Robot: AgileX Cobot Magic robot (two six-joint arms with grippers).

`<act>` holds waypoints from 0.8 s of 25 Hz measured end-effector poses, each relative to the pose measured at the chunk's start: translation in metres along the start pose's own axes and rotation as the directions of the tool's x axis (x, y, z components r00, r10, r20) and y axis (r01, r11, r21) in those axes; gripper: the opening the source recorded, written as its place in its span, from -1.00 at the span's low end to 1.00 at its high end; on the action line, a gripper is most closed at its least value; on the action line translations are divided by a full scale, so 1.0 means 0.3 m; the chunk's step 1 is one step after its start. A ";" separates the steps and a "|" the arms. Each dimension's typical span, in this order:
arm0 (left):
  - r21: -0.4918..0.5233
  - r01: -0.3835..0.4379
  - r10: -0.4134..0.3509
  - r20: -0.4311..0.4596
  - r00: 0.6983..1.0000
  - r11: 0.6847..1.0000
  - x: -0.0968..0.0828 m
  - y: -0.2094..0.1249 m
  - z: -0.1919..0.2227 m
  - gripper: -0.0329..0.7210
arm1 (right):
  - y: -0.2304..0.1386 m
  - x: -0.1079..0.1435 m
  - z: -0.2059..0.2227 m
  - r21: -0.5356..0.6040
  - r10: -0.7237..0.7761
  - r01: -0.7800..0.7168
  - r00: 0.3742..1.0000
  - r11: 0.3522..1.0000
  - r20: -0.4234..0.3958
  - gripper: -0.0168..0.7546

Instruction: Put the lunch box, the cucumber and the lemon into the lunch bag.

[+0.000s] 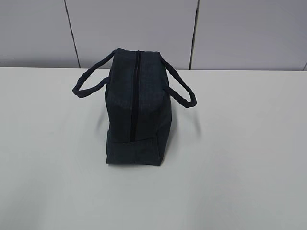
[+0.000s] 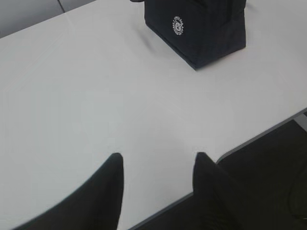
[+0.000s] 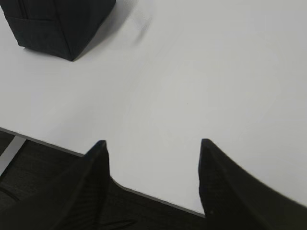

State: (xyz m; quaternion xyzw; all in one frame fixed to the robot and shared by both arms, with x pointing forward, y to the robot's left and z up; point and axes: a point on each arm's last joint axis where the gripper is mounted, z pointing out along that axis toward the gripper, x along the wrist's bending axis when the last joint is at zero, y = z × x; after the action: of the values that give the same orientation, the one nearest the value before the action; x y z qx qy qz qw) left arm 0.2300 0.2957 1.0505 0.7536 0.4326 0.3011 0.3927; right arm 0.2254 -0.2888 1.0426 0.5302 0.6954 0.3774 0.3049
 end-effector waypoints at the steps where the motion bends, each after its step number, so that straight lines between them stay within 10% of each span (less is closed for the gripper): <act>1: -0.002 0.000 0.000 -0.001 1.000 1.000 0.000 0.000 0.000 -0.04 | 0.001 0.000 0.000 -0.002 0.000 0.000 1.000 1.000 0.000 0.19; 20: 0.006 0.034 -0.033 -0.063 0.997 0.999 0.000 0.001 0.001 -0.15 | 0.006 0.003 0.005 -0.008 0.068 -0.068 0.991 0.998 0.113 0.19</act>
State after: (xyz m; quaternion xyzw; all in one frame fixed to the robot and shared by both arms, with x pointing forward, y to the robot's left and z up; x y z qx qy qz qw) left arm 0.2305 0.2954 1.0505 0.7379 0.4583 0.3164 0.3813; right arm 0.2274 -0.2873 1.0432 0.5735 0.6576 0.3583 0.3322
